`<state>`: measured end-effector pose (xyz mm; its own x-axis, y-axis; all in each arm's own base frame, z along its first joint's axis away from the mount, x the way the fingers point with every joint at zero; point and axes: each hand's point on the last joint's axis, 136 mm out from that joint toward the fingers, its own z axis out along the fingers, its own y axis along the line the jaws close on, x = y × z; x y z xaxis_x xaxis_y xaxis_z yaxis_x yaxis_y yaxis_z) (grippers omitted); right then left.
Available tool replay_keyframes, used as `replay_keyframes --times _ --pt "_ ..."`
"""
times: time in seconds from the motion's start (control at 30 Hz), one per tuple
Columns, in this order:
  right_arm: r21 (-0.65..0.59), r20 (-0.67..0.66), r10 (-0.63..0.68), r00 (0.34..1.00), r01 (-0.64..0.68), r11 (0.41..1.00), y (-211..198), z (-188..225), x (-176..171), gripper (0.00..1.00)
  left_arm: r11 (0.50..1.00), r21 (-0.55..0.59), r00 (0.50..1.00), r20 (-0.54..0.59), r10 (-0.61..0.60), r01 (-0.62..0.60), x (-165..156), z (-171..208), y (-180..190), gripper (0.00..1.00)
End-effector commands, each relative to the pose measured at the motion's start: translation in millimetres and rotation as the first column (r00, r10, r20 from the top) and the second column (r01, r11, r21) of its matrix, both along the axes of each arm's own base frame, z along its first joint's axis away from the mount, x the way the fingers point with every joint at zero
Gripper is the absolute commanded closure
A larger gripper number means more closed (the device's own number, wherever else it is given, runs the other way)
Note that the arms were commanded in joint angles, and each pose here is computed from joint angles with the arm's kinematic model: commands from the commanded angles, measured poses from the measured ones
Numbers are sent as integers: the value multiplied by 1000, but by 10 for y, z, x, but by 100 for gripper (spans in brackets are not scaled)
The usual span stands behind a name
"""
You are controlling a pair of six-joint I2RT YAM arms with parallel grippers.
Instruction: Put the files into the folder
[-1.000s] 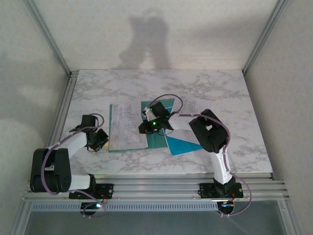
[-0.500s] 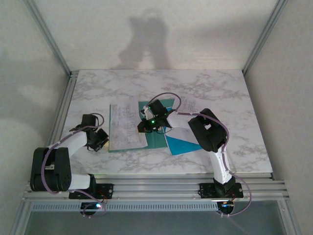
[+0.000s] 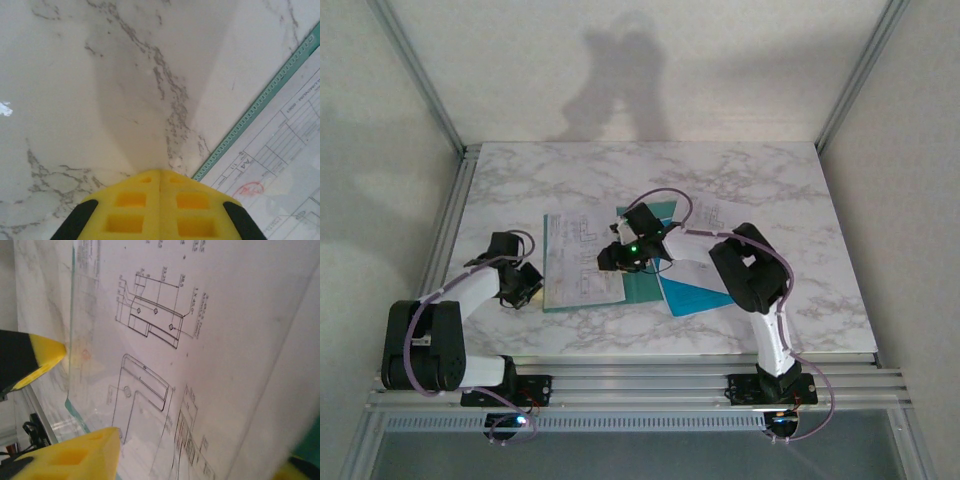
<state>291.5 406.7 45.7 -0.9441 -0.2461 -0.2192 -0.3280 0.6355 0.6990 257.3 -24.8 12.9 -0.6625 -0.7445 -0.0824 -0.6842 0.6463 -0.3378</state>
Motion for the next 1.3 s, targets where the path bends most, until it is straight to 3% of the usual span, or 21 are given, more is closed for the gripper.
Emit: replay_keyframes --times 0.0,0.13,0.23,0.4,0.47,0.63,0.87,1.27 --pt "-73 59 -101 993 105 992 -224 261 82 46 998 -25 996 70 -58 60 168 157 -179 100" --pt "-126 106 -184 977 197 972 -458 472 93 39 995 -7 990 106 -94 95 246 341 -268 100" --pt "-145 110 -296 949 310 940 -732 537 216 41 987 -9 980 125 -155 158 297 416 -471 100" --pt "-180 54 -454 889 456 872 -927 445 206 60 959 -56 947 183 -263 278 378 499 -965 100" --pt "-201 28 -526 850 521 830 -998 382 208 73 940 -77 928 203 -312 333 384 503 -1196 100" --pt "-225 -16 -607 794 589 776 -1034 273 229 92 894 -95 889 196 -414 438 311 395 -1603 100" --pt "-296 -74 -629 774 585 755 -956 41 204 96 874 -101 876 139 -461 476 138 135 -1803 100" --pt "-343 -68 -630 774 574 743 -868 -50 250 97 890 -62 892 60 -448 451 -52 -105 -1653 100"
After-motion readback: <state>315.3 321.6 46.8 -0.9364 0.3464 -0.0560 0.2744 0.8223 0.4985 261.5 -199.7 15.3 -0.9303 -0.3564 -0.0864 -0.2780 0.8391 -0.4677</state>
